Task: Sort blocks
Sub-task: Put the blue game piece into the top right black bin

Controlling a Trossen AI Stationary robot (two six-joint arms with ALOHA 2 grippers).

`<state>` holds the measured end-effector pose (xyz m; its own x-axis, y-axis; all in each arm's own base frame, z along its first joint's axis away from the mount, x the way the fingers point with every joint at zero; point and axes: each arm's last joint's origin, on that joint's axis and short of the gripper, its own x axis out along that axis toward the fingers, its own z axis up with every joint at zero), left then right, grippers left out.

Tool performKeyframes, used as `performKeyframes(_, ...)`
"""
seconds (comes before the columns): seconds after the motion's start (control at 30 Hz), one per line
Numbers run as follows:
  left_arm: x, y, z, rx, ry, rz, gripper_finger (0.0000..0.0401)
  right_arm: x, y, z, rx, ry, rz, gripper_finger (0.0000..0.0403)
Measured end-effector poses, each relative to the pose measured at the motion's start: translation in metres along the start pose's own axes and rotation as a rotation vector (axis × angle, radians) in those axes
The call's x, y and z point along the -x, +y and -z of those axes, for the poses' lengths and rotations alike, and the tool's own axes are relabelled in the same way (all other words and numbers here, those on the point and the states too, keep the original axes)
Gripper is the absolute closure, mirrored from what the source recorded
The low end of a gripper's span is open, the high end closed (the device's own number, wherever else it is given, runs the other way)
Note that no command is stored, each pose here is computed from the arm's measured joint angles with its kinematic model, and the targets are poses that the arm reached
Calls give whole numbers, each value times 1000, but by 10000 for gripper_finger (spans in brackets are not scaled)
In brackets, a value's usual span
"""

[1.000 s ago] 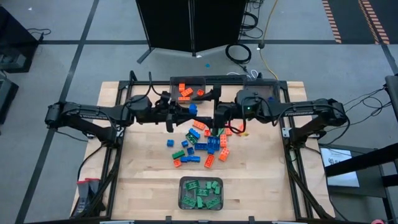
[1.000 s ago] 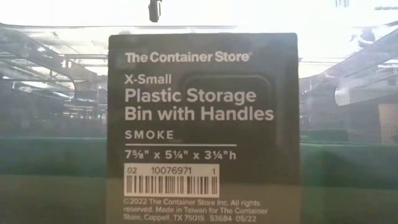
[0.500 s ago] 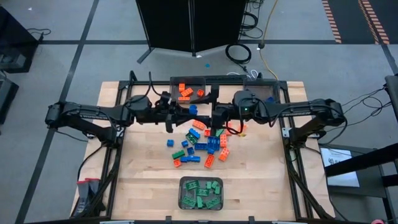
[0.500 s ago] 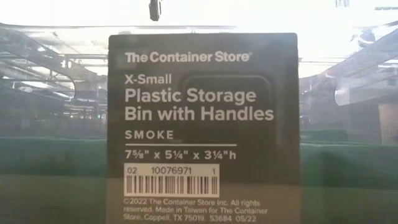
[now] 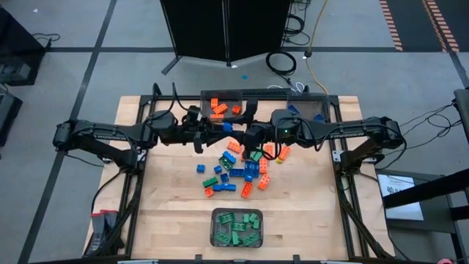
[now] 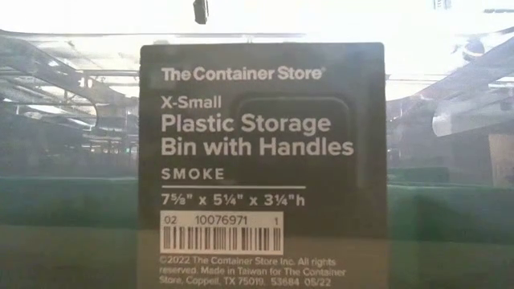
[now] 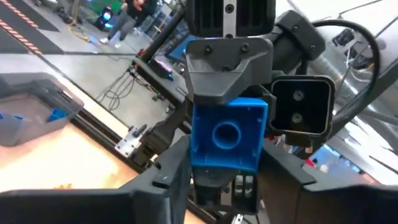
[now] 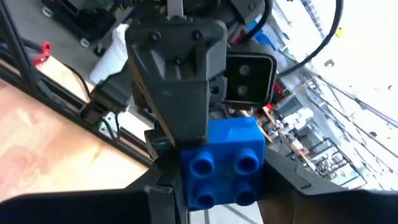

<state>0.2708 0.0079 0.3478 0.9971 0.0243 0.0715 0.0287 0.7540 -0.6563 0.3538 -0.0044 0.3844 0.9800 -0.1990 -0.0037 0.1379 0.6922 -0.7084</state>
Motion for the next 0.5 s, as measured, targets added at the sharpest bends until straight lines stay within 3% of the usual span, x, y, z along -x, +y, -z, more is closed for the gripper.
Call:
performKeyframes(0.07, 0, 0, 0, 0, -8, -7, 227, 0, -3, -2, -11, 34, 5, 282)
performKeyframes(0.2, 2, 4, 1, -43, 23, -21, 196, 10, -22, -7, -19, 151, 155, 282)
performKeyframes(0.3, 8, 0, -7, -47, -10, 1, 187, 19, -36, -6, -47, 168, 194, 282)
performKeyframes(0.4, 14, 0, -13, -59, -24, -11, 184, 37, -61, 7, -160, 257, 274, 282)
performKeyframes(0.5, 23, 1, -20, -102, -42, -55, 184, 64, -95, 38, -317, 455, 418, 282)
